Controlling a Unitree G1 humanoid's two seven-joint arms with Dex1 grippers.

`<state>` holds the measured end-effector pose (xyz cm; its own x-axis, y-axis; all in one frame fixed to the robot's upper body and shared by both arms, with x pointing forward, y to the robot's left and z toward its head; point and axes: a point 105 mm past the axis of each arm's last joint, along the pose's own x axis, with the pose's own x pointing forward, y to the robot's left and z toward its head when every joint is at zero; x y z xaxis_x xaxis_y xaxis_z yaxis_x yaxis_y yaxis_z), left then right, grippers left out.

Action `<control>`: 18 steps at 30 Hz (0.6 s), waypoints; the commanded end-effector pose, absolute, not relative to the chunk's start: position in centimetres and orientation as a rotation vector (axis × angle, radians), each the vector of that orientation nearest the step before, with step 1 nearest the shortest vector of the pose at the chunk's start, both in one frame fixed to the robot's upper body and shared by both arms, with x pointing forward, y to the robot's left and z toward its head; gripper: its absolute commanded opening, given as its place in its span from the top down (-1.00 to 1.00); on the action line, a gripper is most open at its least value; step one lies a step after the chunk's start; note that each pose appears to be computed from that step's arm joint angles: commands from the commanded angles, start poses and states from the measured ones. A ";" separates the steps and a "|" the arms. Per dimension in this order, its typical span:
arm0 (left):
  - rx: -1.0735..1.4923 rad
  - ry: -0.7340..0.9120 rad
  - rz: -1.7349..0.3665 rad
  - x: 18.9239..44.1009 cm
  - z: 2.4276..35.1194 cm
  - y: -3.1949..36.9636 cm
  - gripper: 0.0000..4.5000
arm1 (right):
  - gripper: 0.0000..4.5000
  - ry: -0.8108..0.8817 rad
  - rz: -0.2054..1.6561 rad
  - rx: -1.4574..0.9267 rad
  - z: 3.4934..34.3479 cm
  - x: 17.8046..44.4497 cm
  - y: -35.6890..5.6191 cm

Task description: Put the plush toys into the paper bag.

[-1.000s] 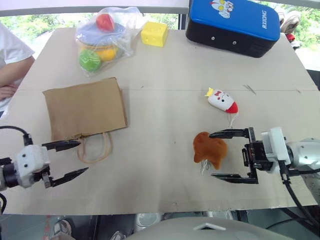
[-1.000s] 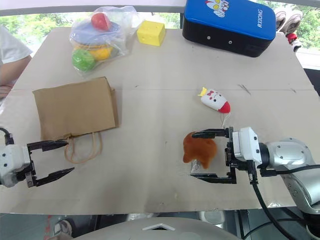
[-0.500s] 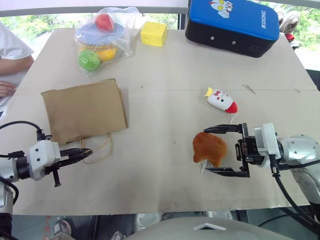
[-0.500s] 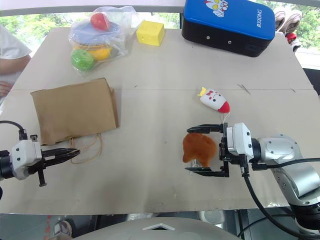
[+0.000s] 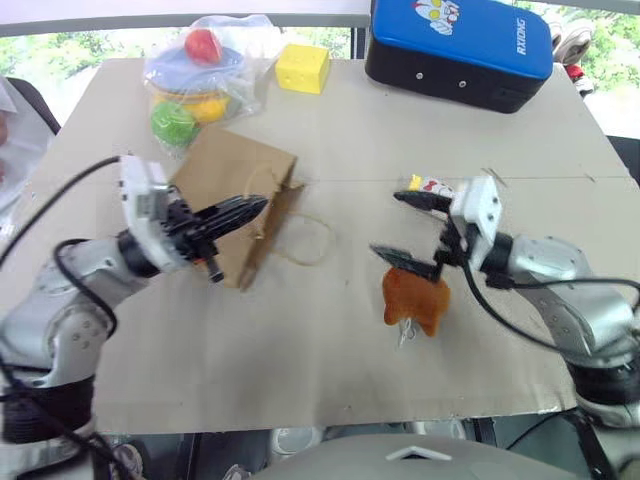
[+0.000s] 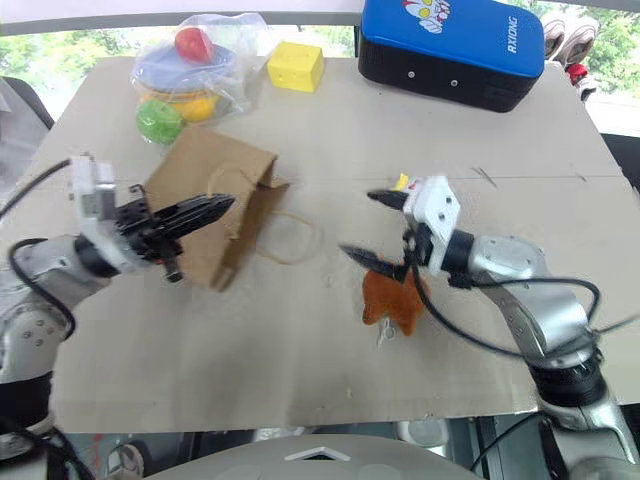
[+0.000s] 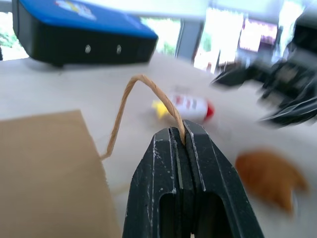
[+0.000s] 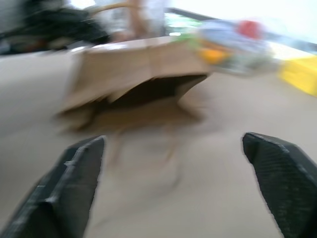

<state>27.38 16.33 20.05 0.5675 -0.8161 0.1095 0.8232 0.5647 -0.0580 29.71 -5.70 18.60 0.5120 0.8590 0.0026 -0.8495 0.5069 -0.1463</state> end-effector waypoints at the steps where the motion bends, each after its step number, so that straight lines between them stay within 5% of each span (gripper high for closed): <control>1: -0.131 -0.117 -0.991 27.3 21.0 14.4 1.00 | -0.02 -0.093 1.020 -0.129 19.7 30.6 -4.2; 6: -0.239 -0.148 -1.023 27.1 21.8 13.2 1.00 | 0.96 -0.005 1.104 -0.218 17.5 31.2 -1.6; 18: -0.355 -0.176 -1.080 26.3 23.4 12.4 1.00 | 0.96 -0.015 1.250 -0.132 15.2 32.5 5.3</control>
<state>27.12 12.67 21.95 0.5030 -0.8205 0.2718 0.8607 0.4470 -0.2437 32.51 4.42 14.49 0.3442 0.9338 -0.0980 -0.9381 0.3378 -0.0761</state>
